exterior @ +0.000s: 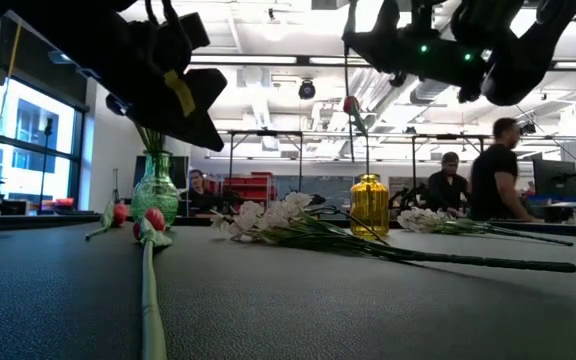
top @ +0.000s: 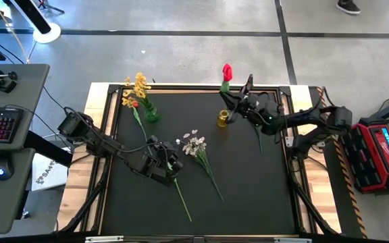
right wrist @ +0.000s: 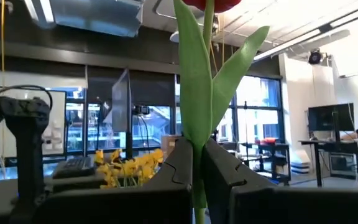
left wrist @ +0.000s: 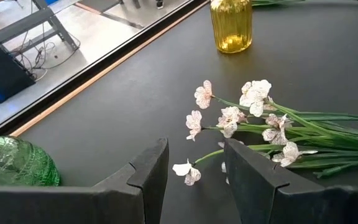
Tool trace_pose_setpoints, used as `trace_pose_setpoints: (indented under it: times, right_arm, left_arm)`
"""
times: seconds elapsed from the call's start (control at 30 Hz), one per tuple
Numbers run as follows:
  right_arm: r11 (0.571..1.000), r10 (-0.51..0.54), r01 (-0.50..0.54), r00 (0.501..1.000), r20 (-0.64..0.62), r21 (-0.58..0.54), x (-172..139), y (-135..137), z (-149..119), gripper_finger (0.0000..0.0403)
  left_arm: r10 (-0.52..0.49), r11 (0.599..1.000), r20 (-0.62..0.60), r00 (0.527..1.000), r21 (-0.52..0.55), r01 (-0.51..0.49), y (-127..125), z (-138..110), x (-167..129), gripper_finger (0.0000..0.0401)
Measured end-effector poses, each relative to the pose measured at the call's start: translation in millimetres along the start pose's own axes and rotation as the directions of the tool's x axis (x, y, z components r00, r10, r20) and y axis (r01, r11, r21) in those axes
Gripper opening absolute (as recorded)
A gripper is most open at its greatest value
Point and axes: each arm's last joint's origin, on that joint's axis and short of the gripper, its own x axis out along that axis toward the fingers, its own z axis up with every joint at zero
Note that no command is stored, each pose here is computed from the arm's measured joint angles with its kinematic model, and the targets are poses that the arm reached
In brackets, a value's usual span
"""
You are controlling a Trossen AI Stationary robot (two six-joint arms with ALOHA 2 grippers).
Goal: Sort flowers into vase by color
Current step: Put the top right red flower into the yellow vase
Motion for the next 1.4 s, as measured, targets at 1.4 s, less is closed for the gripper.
trace_pose_setpoints:
  times: [1.4]
  right_arm:
    - [0.978,-0.202,0.196,0.974,-0.103,-0.068,-1,-11,-15,0.0001]
  left_arm:
    - [-0.005,1.0,-0.004,1.0,-0.005,0.005,0,0,0,0.0142]
